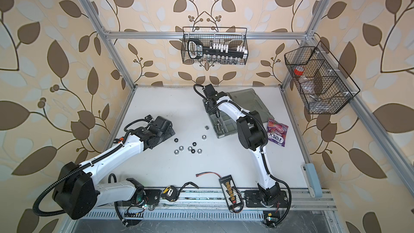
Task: Sort the screws and nuts into containers
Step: 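Carry the black bolt into the same compartment and open the right gripper, then raise the right gripper from the box while the left arm lifts away from the pile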
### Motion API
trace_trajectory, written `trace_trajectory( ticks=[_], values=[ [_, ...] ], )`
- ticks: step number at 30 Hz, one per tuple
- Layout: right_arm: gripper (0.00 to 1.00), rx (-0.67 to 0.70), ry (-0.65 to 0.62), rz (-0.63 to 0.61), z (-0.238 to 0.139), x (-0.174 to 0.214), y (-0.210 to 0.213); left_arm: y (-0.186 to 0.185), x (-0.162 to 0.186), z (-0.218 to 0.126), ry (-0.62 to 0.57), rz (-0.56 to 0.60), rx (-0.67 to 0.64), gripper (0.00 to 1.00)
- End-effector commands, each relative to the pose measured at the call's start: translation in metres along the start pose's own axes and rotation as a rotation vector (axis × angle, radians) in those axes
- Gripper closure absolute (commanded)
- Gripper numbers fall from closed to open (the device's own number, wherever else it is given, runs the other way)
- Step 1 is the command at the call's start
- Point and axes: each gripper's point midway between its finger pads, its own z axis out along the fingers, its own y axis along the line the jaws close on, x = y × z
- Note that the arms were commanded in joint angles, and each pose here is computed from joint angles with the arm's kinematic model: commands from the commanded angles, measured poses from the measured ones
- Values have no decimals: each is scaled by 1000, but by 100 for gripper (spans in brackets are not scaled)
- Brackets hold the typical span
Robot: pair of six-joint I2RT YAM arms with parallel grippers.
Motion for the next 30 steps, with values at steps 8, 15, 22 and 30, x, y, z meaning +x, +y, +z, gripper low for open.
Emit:
trace_trajectory(
  ticks=[8,15,22,30],
  values=[
    [77,-17,12,-18,4,1,5,-2,-15,-5,-29,2,-20,1],
    [70,-15,7,-17,-1,0,3,-5,-14,-2,-16,11,-31,1],
    [69,-21,-41,-6,-30,-10,-1,-12,-17,4,2,36,-37,1],
    [54,-52,-152,55,-90,-13,-13,-21,-11,35,100,74,-89,6]
  ],
)
